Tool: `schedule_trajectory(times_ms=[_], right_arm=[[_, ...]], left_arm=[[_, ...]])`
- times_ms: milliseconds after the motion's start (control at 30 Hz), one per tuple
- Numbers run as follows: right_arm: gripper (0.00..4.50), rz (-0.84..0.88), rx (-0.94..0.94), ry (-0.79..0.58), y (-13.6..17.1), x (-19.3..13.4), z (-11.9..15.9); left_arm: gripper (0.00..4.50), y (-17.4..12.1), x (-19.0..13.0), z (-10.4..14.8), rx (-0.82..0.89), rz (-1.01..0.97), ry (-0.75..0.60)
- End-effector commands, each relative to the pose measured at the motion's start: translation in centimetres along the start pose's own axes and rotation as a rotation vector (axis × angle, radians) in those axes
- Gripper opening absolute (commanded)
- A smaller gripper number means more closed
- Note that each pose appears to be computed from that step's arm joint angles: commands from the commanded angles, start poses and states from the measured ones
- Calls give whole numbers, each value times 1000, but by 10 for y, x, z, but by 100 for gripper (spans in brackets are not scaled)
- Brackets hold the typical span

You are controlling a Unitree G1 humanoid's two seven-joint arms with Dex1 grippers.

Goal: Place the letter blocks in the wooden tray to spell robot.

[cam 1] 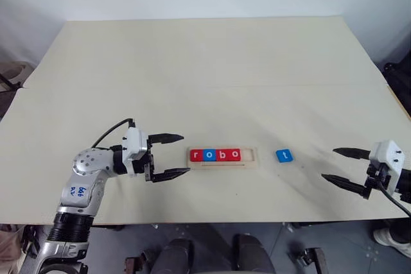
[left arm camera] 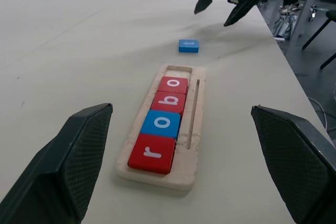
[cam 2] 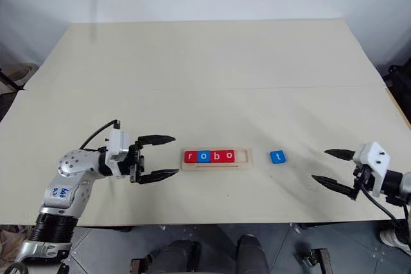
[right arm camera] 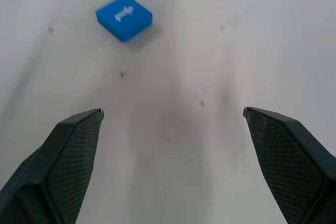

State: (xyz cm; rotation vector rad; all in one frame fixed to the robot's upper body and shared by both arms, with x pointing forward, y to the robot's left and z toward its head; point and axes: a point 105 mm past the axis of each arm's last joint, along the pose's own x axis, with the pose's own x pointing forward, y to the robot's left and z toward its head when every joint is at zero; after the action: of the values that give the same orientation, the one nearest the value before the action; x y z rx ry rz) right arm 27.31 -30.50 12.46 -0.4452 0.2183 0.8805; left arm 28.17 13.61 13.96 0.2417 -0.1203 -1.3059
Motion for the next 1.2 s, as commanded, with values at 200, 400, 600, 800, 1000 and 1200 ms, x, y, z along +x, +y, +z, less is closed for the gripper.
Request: schedule_trajectory(times_ms=[200,400,600,800,1000,1200], right_arm=[[447,314,-74,67,9,41,37],[447,397,-118,100,6,64,42],[408,454,-170,153,6,71,32],[223,457,-178,145,6,79,29],[146,479,-169,86,11,84,43],[146,528,-153,16,28,97,75]], left_arm=[[450,-1,1,11,47,17,-28],[450,-3,6,12,50,14,-37],[450,-4,5,14,53,22,-38],[450,-5,4,15,54,32,-37],[450,-5,5,15,56,36,-38],[450,-6,4,15,53,34,-36]])
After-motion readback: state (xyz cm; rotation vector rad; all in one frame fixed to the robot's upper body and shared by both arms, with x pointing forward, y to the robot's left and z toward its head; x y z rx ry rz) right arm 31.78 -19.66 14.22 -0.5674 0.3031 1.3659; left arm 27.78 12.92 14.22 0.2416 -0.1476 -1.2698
